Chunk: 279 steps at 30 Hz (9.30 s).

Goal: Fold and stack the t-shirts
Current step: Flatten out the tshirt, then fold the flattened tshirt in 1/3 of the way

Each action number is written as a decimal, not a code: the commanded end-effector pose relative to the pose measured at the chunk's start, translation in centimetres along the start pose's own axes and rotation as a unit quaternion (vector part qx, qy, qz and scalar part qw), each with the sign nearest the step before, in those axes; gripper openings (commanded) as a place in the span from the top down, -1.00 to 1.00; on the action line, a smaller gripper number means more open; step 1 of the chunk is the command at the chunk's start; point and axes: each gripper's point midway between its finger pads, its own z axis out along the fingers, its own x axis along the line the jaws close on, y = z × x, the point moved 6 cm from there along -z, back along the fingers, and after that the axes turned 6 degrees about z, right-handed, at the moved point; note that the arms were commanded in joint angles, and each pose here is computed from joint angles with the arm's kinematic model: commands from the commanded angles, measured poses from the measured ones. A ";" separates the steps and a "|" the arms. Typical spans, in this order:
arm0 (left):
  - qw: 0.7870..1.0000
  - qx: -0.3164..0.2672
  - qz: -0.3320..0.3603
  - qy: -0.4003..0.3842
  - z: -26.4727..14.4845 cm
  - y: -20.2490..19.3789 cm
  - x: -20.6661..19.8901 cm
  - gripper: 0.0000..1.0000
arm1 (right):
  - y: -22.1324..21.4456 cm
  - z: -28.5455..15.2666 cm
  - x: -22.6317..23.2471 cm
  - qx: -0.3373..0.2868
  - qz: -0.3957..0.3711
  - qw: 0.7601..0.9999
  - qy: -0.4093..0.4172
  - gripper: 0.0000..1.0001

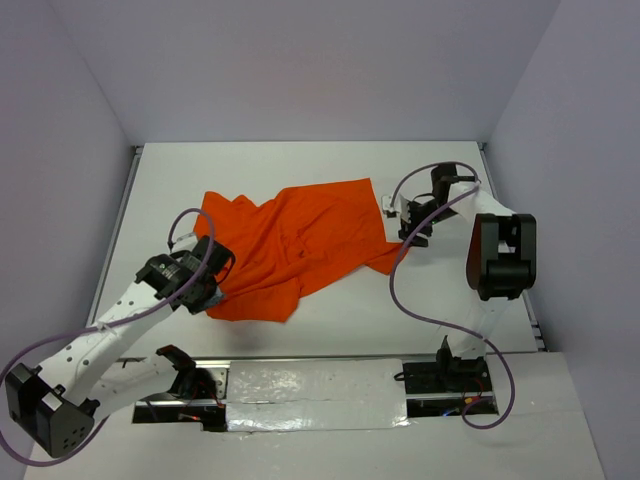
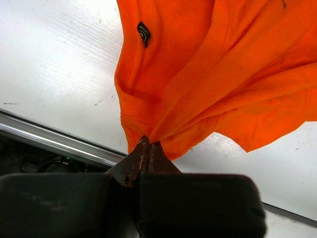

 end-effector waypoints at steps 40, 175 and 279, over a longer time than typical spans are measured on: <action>0.995 -0.056 -0.026 -0.081 -4.4 6.6 -2.3 1.00 | 6.7 -7.7 2.6 -0.005 -0.068 0.997 -0.029 1.00; 0.917 -0.183 -0.235 -0.266 20.0 41.6 -8.3 1.00 | 2.1 -11.3 -21.8 -0.047 0.078 0.881 -0.464 1.00; 0.909 -0.148 -0.172 -0.348 24.6 38.0 -5.9 0.32 | -0.5 -1.5 -11.2 0.042 0.053 0.960 -0.272 0.63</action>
